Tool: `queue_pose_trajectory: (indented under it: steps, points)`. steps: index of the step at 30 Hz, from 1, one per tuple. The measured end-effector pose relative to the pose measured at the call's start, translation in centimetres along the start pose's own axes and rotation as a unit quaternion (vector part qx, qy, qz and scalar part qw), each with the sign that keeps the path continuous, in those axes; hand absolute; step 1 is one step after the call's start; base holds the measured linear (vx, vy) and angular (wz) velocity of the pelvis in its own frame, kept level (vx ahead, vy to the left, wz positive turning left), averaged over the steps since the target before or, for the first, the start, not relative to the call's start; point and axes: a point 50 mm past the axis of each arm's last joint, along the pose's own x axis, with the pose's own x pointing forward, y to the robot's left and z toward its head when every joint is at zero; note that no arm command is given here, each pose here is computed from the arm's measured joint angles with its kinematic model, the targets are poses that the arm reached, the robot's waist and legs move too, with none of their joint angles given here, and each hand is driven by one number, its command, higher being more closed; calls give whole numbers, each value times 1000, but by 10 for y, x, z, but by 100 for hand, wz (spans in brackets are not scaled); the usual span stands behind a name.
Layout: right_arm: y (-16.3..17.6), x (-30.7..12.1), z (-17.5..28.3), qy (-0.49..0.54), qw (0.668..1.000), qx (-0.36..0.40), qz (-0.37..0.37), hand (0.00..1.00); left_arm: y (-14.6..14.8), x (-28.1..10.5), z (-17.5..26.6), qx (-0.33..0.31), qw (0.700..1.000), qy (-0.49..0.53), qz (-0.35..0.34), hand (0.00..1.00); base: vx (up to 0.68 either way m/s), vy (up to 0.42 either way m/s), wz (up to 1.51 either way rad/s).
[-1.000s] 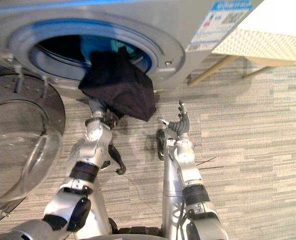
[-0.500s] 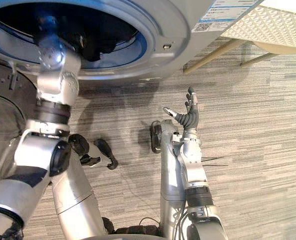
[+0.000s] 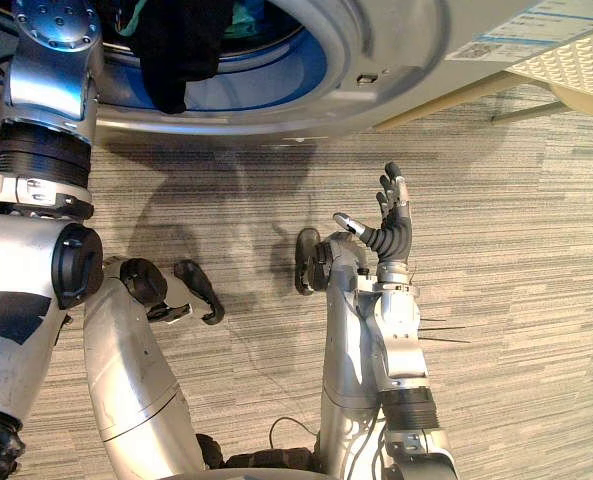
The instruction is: Pick up the laundry basket with both hands and put the clothes into the washing machine.
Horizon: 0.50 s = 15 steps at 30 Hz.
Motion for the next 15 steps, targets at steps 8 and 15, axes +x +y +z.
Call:
queue_pose_trajectory:
  steps: [8,15]
  points:
    - [0,-10,-5,13,999,-12,31,0,-24,-20,-10,55,998,-13,-40,0,4,-24,17]
    - [-1,-18,-8,22,999,-17,34,0,-11,-33,-7,29,998,-51,8,0,11,-44,15]
